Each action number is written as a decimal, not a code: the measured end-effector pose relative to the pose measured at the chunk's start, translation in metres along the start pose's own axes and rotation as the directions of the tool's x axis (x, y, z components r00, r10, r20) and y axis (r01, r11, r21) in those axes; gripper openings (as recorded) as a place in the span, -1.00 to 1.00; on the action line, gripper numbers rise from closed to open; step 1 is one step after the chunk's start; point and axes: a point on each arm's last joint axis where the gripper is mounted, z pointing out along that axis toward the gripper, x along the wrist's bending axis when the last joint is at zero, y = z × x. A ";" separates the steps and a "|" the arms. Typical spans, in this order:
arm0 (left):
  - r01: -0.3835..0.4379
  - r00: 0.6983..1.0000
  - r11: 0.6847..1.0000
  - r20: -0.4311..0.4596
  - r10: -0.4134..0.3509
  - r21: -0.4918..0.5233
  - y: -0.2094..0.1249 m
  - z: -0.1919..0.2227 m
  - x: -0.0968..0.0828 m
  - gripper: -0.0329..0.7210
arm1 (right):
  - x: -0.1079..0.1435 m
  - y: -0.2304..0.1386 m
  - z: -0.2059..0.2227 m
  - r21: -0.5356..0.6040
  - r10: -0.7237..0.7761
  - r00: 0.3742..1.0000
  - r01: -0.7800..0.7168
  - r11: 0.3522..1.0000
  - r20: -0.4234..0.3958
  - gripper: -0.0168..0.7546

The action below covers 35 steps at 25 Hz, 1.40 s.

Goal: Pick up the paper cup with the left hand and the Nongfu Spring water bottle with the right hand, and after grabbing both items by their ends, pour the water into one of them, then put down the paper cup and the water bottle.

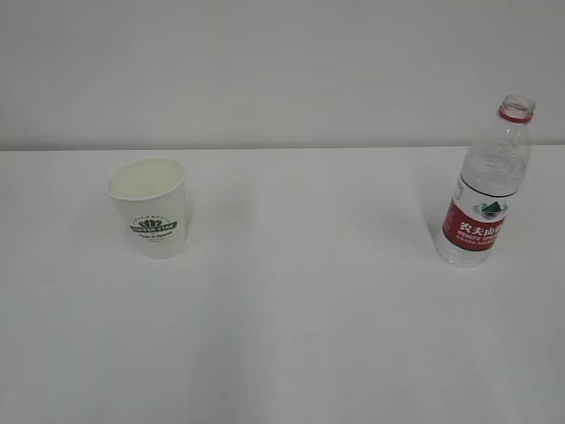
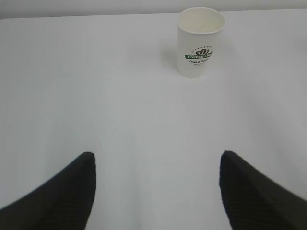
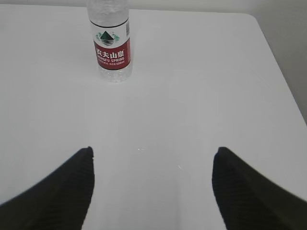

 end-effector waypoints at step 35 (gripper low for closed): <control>0.000 1.000 1.000 0.000 0.000 -0.003 0.000 0.000 0.000 0.65 | 0.000 0.000 0.000 0.000 0.000 1.000 0.000 1.000 0.000 0.55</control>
